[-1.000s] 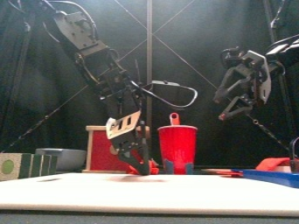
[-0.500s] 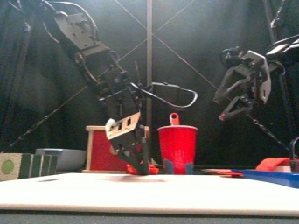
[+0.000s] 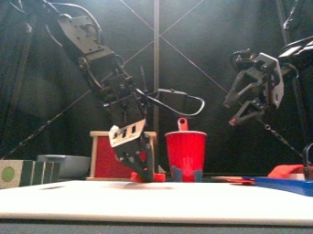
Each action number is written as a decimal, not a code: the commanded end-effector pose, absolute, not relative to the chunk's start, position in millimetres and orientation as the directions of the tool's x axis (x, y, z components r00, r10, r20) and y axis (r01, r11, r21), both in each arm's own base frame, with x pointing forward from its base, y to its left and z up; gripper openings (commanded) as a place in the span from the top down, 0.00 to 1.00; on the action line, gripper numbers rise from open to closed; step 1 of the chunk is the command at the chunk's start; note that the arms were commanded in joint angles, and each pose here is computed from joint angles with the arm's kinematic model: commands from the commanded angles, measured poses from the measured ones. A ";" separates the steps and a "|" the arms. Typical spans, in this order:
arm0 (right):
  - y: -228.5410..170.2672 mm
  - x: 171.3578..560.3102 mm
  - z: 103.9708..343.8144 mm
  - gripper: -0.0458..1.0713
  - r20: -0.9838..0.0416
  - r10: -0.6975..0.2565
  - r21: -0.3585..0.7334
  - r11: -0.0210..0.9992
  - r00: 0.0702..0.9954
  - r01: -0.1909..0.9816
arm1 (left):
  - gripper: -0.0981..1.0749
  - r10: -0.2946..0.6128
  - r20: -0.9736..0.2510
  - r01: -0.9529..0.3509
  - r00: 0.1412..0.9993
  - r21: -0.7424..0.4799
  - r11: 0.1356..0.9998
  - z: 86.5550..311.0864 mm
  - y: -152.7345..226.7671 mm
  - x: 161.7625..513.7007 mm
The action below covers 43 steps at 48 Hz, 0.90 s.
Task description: Grab top half of dough
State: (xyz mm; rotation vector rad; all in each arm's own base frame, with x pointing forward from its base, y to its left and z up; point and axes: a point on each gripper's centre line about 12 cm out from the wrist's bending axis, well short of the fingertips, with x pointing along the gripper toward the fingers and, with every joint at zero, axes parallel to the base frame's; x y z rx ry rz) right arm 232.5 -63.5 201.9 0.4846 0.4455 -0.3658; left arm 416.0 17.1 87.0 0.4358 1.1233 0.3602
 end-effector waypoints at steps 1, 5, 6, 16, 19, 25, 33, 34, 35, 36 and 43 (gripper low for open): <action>-64.0 234.2 206.4 0.03 -0.475 -0.230 0.368 0.825 0.849 0.429 | 0.34 0.505 -0.767 -0.100 0.397 0.511 0.854 102.3 26.2 416.3; -64.1 234.4 206.0 0.03 -0.476 -0.230 0.368 0.825 0.849 0.430 | 0.34 0.513 -0.752 -0.109 0.413 0.518 0.848 114.1 24.4 417.2; -64.1 234.4 206.0 0.03 -0.476 -0.230 0.368 0.825 0.849 0.430 | 0.34 0.518 -0.747 -0.115 0.417 0.522 0.845 117.9 25.0 417.3; -65.4 234.9 203.4 0.03 -0.486 -0.233 0.365 0.822 0.843 0.437 | 0.35 0.565 -0.697 -0.139 0.441 0.569 0.810 145.5 22.3 417.6; -65.5 235.4 203.2 0.03 -0.487 -0.232 0.365 0.821 0.842 0.438 | 0.35 0.581 -0.680 -0.138 0.446 0.590 0.796 151.4 19.7 417.7; -65.7 235.9 203.1 0.03 -0.488 -0.232 0.365 0.821 0.841 0.439 | 0.35 0.596 -0.658 -0.131 0.460 0.614 0.779 158.4 14.2 418.5; -65.4 236.3 203.6 0.03 -0.487 -0.231 0.365 0.822 0.842 0.437 | 0.40 0.608 -0.639 -0.138 0.471 0.627 0.766 168.5 6.5 419.7; -65.8 236.4 204.5 0.03 -0.484 -0.233 0.366 0.822 0.843 0.437 | 0.41 0.610 -0.636 -0.138 0.473 0.631 0.764 169.8 5.0 419.6; -65.8 236.5 204.2 0.03 -0.486 -0.233 0.365 0.822 0.843 0.437 | 0.42 0.612 -0.634 -0.138 0.473 0.633 0.762 171.0 4.1 419.6; -65.4 236.5 204.5 0.03 -0.484 -0.231 0.366 0.822 0.844 0.436 | 0.43 0.611 -0.633 -0.136 0.475 0.634 0.762 171.5 2.9 419.8; -65.6 237.1 205.7 0.03 -0.482 -0.232 0.366 0.823 0.845 0.435 | 0.44 0.603 -0.634 -0.109 0.484 0.640 0.760 169.4 -11.1 419.1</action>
